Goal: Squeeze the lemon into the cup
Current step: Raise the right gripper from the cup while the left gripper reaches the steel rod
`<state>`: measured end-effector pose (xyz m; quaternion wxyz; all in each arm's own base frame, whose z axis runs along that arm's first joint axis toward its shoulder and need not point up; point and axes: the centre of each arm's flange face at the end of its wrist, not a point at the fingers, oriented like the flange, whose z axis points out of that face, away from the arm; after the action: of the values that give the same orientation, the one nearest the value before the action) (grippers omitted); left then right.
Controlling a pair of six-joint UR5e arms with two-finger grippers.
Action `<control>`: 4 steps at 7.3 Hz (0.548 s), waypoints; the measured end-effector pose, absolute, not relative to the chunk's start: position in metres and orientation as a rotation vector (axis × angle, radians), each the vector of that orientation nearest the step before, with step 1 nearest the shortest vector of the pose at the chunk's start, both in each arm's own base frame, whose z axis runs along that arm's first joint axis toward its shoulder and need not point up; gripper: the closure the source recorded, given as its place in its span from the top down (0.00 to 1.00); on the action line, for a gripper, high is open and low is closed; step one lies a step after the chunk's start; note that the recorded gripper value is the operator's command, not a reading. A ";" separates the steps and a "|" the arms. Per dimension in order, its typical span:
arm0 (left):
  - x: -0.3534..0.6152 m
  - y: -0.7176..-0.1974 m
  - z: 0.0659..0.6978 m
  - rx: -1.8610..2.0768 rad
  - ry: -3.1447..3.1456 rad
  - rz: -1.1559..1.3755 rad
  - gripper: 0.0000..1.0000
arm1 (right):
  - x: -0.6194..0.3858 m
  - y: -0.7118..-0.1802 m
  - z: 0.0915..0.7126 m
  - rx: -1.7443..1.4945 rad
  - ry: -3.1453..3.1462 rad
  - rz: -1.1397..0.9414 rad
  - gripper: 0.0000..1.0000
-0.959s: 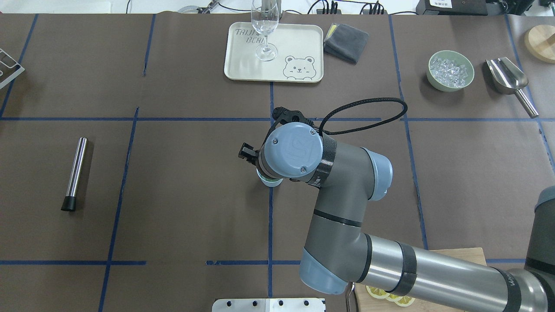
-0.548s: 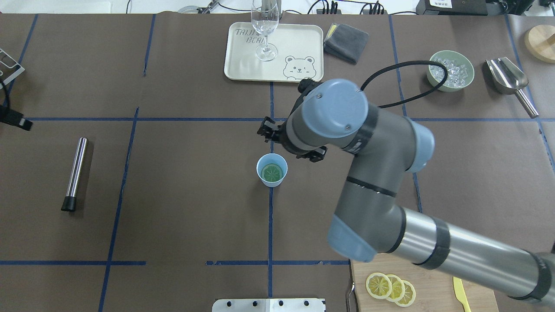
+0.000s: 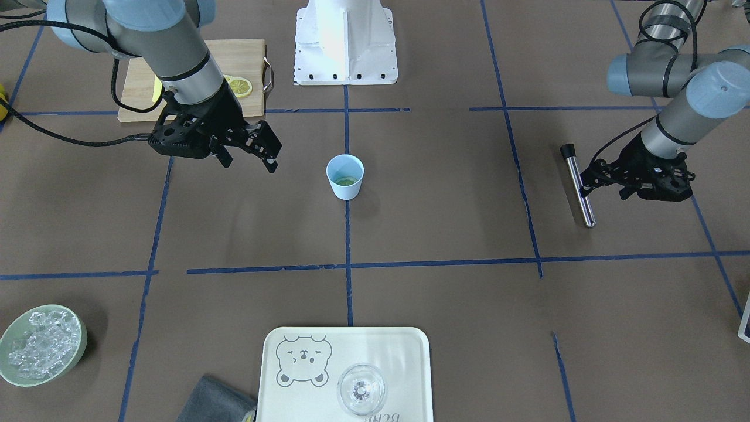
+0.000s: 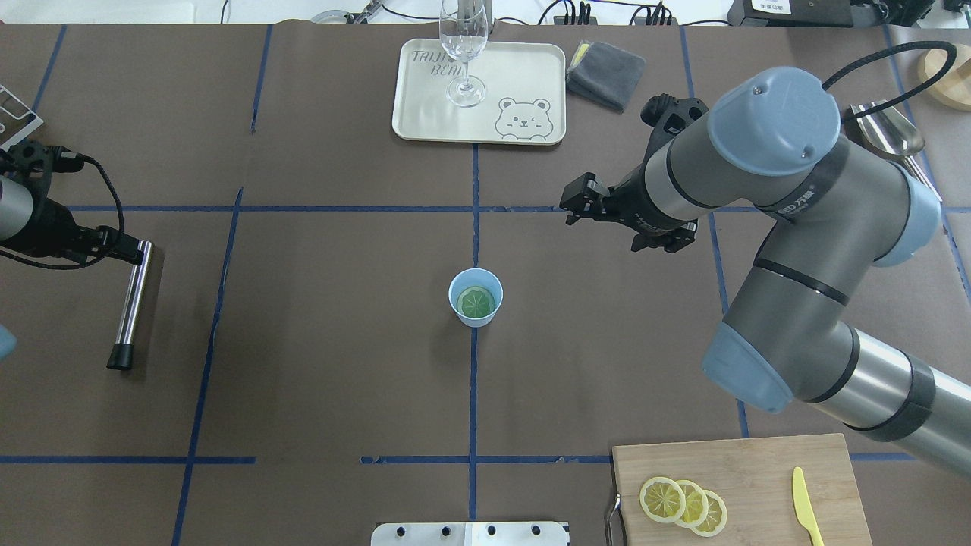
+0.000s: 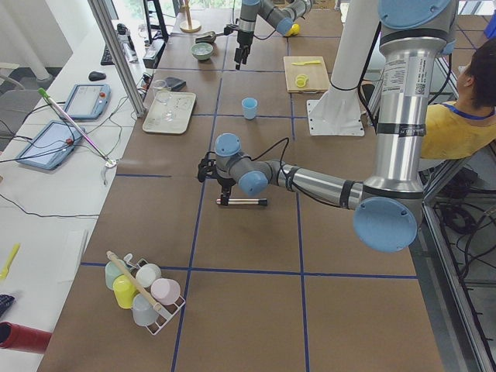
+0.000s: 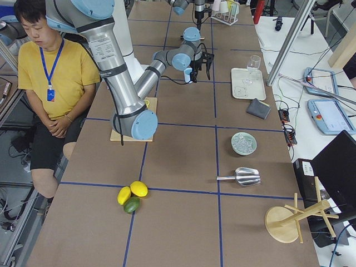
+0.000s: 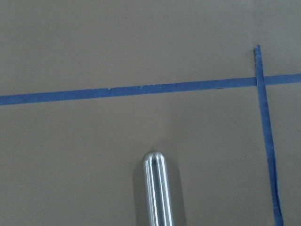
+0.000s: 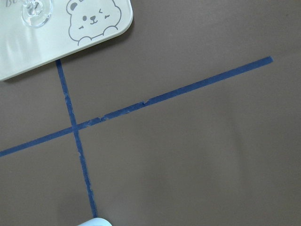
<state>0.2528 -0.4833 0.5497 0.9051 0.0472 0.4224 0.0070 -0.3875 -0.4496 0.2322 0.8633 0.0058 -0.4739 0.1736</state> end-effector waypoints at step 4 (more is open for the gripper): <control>0.276 -0.482 0.559 0.076 0.848 0.005 0.79 | -0.378 -0.446 0.235 0.015 -0.998 0.359 1.00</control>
<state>0.2761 -0.4820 0.5588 0.9107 0.0368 0.4114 0.0023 -0.3781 -0.4457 0.2347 0.8627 0.0070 -0.4758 0.1710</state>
